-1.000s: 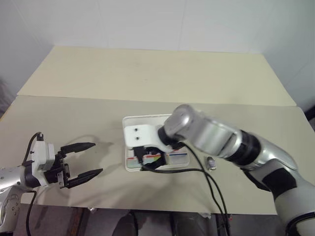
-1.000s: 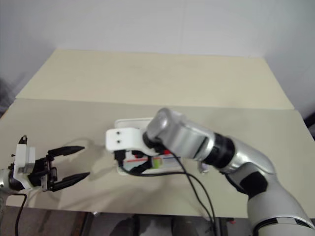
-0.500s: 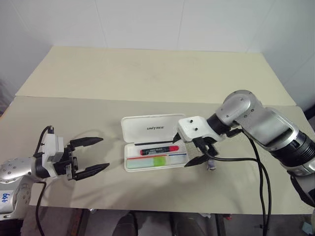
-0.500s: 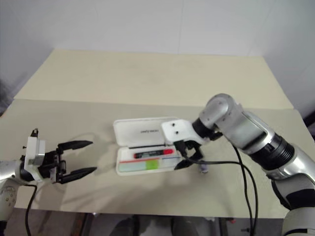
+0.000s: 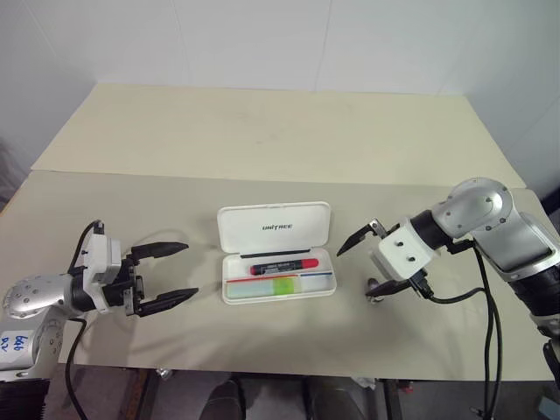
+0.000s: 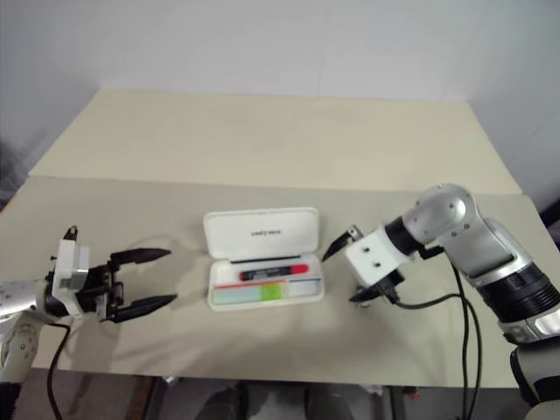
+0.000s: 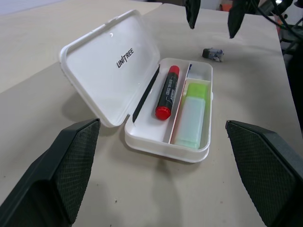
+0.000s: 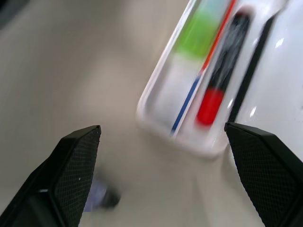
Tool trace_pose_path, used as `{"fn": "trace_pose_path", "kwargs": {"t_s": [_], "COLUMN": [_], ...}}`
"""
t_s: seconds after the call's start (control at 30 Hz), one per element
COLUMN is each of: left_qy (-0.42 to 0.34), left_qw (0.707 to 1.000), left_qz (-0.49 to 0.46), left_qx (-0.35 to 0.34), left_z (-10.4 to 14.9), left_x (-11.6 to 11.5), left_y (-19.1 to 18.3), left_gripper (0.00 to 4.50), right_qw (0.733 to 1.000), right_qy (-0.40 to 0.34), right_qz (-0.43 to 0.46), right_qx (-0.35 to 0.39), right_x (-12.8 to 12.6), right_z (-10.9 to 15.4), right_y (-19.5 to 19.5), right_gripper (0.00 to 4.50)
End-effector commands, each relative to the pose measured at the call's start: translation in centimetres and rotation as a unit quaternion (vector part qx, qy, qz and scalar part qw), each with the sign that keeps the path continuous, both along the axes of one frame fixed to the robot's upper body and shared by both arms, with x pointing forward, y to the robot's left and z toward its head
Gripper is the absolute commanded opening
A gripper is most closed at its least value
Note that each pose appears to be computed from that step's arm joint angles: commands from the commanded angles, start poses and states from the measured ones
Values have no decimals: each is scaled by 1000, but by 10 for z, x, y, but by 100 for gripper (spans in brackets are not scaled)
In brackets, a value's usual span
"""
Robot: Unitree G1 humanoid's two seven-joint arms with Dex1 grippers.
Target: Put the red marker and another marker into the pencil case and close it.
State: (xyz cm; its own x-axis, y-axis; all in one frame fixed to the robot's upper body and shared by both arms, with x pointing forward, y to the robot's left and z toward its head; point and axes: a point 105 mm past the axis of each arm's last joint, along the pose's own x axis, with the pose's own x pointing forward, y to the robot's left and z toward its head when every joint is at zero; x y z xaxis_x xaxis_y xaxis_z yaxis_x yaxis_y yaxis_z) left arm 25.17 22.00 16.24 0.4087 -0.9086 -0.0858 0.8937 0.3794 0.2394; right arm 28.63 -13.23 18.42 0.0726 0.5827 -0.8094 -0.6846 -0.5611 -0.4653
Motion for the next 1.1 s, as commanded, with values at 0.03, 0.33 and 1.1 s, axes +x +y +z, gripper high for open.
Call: {"fn": "trace_pose_path", "kwargs": {"t_s": [0.03, 0.33, 1.1], "left_qy": [-12, -10, -14], "left_qw": [1000, 1000, 1000], "left_qz": [-1, -1, 5], "left_qx": [3, 3, 0], "left_z": [2, 2, 0], "left_x": [-1, 1, 1], "left_y": [0, 1, -1], "left_gripper": [450, 450, 450], "right_qw": [1000, 994, 961], "right_qy": [13, -19, -69], "right_qz": [6, 24, 177], "right_qx": [3, -103, -199], "right_x": [-1, -2, -15], "right_z": [6, -20, -52], "right_y": [-1, -40, -35], "right_gripper": [444, 444, 444]}}
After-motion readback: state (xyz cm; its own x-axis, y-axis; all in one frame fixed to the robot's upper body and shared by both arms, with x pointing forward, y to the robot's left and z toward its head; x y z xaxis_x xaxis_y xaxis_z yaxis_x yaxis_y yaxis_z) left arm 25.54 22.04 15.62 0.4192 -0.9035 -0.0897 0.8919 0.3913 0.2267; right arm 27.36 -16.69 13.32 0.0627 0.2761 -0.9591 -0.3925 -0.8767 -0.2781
